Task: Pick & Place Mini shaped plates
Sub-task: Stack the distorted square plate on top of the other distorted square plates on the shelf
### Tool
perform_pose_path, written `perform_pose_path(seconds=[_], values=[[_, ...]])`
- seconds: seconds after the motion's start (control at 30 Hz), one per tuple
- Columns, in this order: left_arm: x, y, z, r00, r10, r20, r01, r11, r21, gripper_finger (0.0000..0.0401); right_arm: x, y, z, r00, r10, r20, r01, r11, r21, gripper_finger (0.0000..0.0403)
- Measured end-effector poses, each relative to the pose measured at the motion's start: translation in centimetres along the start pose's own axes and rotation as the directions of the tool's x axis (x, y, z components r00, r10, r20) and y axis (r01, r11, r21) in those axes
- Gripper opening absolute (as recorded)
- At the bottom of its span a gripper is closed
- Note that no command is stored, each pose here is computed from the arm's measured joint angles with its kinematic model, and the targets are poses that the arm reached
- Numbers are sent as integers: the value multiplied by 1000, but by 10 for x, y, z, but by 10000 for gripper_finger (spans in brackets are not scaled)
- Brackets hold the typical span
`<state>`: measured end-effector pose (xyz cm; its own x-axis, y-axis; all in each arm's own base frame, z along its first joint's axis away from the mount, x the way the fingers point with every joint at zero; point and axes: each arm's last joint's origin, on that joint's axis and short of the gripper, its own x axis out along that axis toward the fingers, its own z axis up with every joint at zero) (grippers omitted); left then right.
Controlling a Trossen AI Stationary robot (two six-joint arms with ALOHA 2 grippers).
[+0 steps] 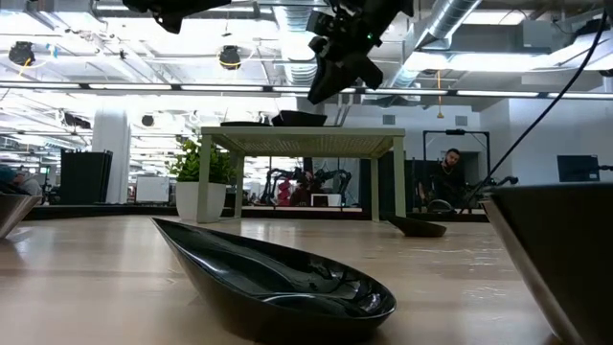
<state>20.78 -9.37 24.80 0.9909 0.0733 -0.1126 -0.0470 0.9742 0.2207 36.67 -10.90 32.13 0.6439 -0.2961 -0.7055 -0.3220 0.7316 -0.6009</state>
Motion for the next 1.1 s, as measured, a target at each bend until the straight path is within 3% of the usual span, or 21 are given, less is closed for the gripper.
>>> perform_pose_path(seconds=[0.27, 0.53, 0.63, 0.77, 0.83, 0.93, 1.1], values=[[0, 0, 0, 1000, 0, 0, 0, 1000, -23, 87, -6, 20, 24, 999, 23, 33, -30, 972, 234, 81], [0, -1, -4, 999, -25, -29, 20, 986, -165, 87, -42, 72, 65, 985, 147, 87, -156, 982, 105, 80], [2, -6, -12, 991, -101, -89, 85, 981, -173, 87, -64, 80, 67, 979, 181, 93, -193, 972, 136, 79], [13, -14, -30, 965, -105, -240, 42, 966, -255, 87, -79, 80, 59, 952, 259, 162, -290, 932, 217, 79], [19, -16, -32, 933, -126, -337, 21, 954, -299, 87, -74, 84, 51, 926, 315, 210, -362, 901, 241, 79], [25, -21, -29, 848, -200, -491, 25, 940, -341, 87, -55, 94, 35, 895, 348, 279, -420, 868, 265, 79], [20, -34, -22, 676, -328, -660, 0, 896, -445, 87, -18, 114, 16, 895, 249, 371, -393, 833, 389, 79]])
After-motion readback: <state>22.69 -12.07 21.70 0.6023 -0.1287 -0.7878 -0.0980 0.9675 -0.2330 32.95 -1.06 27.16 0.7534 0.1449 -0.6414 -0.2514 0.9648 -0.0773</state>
